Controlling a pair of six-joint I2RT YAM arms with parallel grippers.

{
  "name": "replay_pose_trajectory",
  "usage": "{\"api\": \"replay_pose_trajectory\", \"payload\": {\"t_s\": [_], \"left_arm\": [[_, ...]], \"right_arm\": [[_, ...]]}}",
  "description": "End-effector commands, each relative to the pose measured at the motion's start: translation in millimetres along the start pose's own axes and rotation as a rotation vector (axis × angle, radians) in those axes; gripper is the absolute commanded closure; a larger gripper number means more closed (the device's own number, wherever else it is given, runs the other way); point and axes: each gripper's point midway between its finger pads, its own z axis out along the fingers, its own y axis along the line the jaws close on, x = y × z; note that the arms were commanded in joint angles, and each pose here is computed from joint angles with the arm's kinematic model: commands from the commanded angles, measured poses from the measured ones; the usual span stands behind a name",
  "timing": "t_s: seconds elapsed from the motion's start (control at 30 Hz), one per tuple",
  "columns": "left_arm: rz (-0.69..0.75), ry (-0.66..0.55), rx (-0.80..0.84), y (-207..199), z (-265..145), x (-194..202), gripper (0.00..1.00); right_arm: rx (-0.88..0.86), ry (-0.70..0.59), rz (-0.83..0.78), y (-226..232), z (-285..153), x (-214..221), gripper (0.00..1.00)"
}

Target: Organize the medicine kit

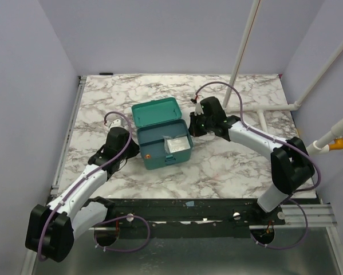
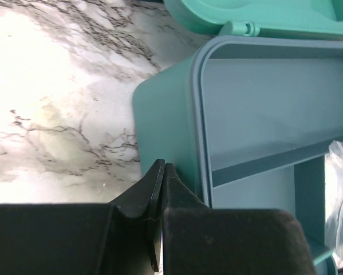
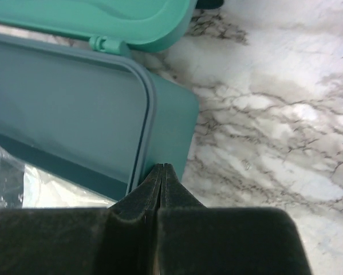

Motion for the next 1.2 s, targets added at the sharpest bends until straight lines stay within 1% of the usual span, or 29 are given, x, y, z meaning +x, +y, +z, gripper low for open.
{"api": "replay_pose_trajectory", "payload": {"t_s": [0.0, 0.2, 0.33, 0.5, 0.6, 0.7, 0.8, 0.87, 0.93, 1.17], "left_arm": [[0.018, -0.035, 0.024, -3, -7, -6, 1.00], [0.027, -0.033, 0.038, -4, -12, -5, 1.00], [0.029, -0.023, 0.050, -6, -15, -3, 1.00], [0.039, -0.035, 0.054, -6, -17, -5, 1.00], [0.049, -0.039, 0.052, -8, -16, -8, 1.00], [0.057, -0.032, 0.044, -9, -16, -10, 1.00], [0.057, -0.059, 0.019, -6, -22, -17, 1.00], [0.058, -0.082, -0.005, -3, -28, -23, 0.95], [0.067, -0.092, -0.020, 0, -34, -26, 0.91], [0.079, -0.123, -0.036, 0, -53, -36, 0.83]], "right_arm": [[-0.201, -0.021, -0.029, 61, -21, 8, 0.99], [-0.289, 0.003, -0.019, 83, -35, 37, 0.99], [-0.311, 0.032, -0.028, 97, -39, 58, 0.99], [-0.320, 0.013, -0.024, 102, -49, 63, 0.99], [-0.297, 0.000, -0.023, 99, -52, 60, 0.99], [-0.197, -0.015, -0.016, 82, -49, 59, 0.99], [-0.017, -0.034, -0.016, 51, -47, 55, 0.99], [0.087, -0.050, -0.011, 33, -49, 51, 0.99], [0.151, -0.075, -0.014, 22, -53, 44, 0.99], [0.325, -0.166, -0.011, -2, -67, 16, 0.99]]}}
